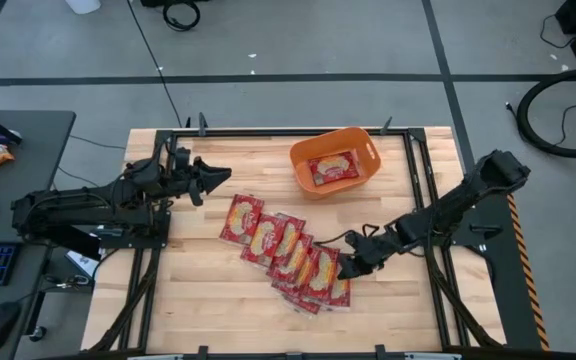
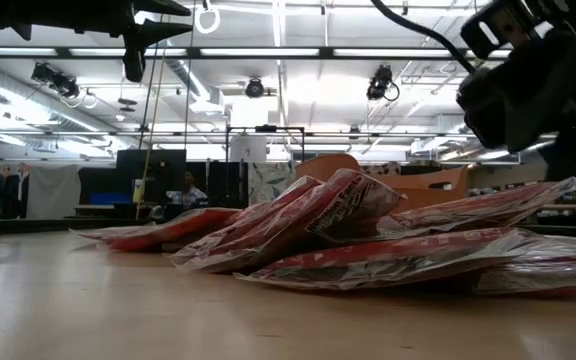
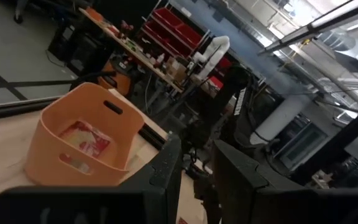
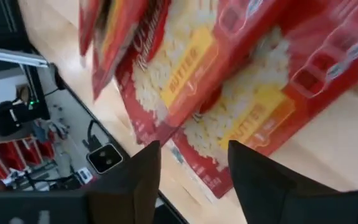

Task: Sort popcorn bags into baskets
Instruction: Put the red popcorn bag into the orange bin

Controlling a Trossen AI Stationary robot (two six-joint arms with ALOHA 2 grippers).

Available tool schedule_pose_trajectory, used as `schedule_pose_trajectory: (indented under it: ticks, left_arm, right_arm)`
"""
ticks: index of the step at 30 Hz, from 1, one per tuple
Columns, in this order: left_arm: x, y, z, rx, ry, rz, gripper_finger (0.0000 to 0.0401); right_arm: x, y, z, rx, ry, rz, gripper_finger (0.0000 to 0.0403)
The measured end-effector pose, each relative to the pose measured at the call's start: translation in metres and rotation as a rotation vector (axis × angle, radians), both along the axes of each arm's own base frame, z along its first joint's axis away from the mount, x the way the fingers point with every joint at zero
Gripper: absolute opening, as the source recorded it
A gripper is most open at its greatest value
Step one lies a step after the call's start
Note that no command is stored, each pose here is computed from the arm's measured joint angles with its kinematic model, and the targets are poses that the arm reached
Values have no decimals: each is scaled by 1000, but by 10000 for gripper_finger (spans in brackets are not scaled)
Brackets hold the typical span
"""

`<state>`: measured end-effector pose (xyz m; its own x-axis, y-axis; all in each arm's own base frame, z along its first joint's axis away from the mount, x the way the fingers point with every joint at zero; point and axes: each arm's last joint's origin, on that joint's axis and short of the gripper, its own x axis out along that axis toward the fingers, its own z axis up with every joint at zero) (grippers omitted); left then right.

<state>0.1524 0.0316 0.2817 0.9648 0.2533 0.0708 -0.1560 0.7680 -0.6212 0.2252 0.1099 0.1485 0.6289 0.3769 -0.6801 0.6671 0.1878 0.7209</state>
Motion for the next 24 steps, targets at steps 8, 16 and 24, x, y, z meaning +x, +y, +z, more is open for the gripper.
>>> schedule_pose_trajectory:
  ticks: [8, 16, 24]
  left_arm:
    - [0, -1, -1, 0, 14, -52, 94]
    - [1, -3, -2, -4, 25, -114, 94]
    - [1, -3, -3, -6, 35, -116, 94]
  right_arm:
    - [17, 14, -27, 42, -39, -110, 201]
    - [21, 14, -34, 26, -49, -142, 155]
    - [21, 13, -28, 17, -81, -121, 20]
